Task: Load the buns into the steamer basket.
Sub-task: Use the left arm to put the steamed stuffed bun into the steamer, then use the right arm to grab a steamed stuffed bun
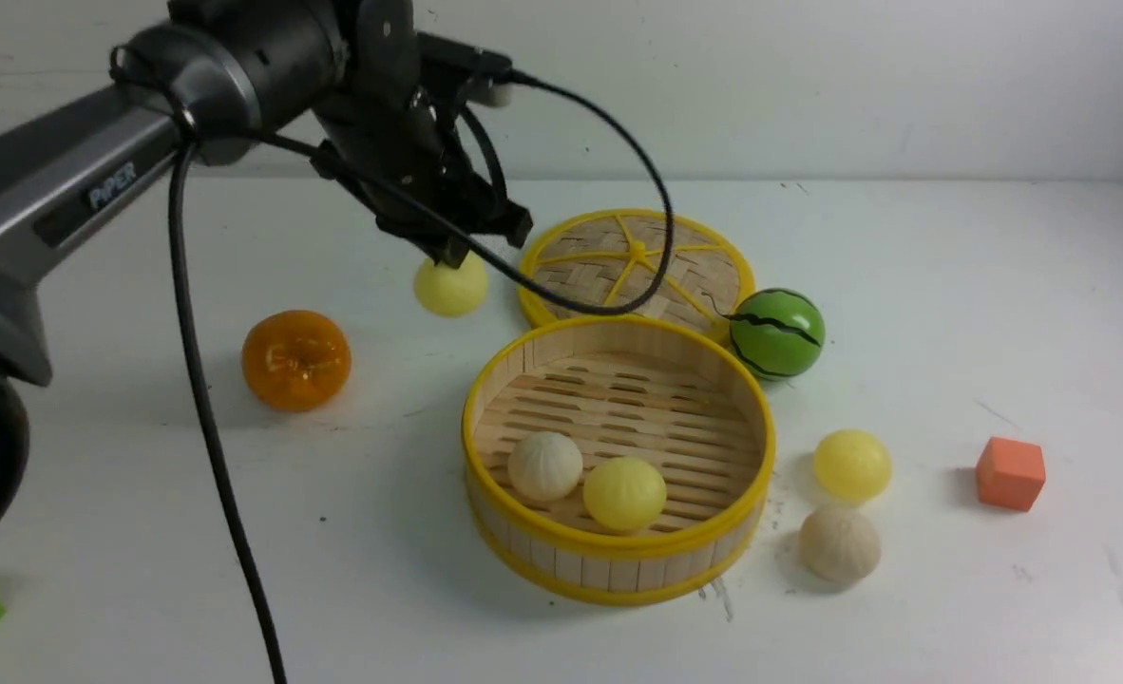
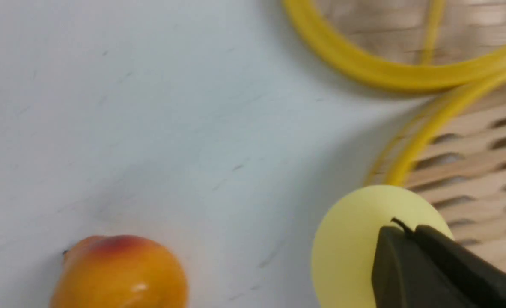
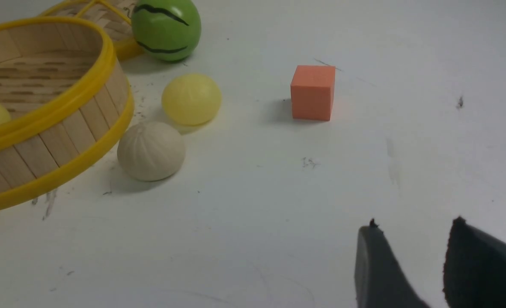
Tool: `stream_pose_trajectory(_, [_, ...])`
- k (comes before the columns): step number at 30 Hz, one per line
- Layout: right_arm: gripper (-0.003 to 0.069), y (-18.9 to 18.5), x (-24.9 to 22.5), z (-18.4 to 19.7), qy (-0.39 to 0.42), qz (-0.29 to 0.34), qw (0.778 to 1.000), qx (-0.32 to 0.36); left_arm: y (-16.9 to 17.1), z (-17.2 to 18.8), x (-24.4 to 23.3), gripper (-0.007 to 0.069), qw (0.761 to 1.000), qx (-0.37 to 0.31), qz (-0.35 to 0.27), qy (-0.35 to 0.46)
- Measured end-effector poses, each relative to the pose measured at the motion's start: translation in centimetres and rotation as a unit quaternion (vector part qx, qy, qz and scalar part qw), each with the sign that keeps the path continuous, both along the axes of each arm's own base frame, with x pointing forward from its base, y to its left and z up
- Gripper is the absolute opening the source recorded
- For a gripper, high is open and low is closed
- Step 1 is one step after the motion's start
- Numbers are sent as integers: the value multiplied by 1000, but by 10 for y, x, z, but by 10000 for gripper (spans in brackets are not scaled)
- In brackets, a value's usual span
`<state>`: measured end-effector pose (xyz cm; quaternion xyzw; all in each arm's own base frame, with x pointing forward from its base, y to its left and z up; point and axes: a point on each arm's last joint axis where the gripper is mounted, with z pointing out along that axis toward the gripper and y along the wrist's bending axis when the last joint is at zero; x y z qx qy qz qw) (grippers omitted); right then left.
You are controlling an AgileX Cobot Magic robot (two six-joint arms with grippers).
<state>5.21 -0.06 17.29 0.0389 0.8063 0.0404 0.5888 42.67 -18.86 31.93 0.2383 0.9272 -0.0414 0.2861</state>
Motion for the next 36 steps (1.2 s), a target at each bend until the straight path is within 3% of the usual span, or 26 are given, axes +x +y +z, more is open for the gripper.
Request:
stream_pose_trajectory(3, [239,0,0,0,0,0,1000,0,-25,3,-18,-13,999,-17,-35,30])
stream_pose_trajectory(7, [239,0,0,0,0,0,1000,0,-55,-37,-14,-13,996,-8,-63,57])
stream_pose_trajectory(11, [239,0,0,0,0,0,1000,0,-62,-75,-3,-13,995,11,-63,75])
stream_pose_trajectory(16, [239,0,0,0,0,0,1000,0,-58,-92,6,26,995,31,-58,75])
stream_pose_trajectory(20, [239,0,0,0,0,0,1000,0,-53,-91,9,207,996,32,-54,69])
stream_pose_trajectory(21, [239,0,0,0,0,0,1000,0,-53,-91,9,218,996,32,-54,69])
stream_pose_trajectory(22, [239,0,0,0,0,0,1000,0,-52,-87,7,307,996,29,-45,72])
stream_pose_trajectory(24, [239,0,0,0,0,0,1000,0,-49,-75,3,405,996,23,-32,78])
stream_pose_trajectory(27, [239,0,0,0,0,0,1000,0,-45,-35,-14,454,998,6,-13,68])
stream_pose_trajectory(30, [239,0,0,0,0,0,1000,0,-38,27,-49,357,999,-18,-8,43])
stream_pose_trajectory(33, [239,0,0,0,0,0,1000,0,-31,84,-92,94,999,-51,-19,4])
stream_pose_trajectory(35, [239,0,0,0,0,0,1000,0,-25,107,-118,-1,997,-70,-28,-11])
stream_pose_trajectory(36, [239,0,0,0,0,0,1000,0,-22,113,-129,-13,997,-75,-31,-14])
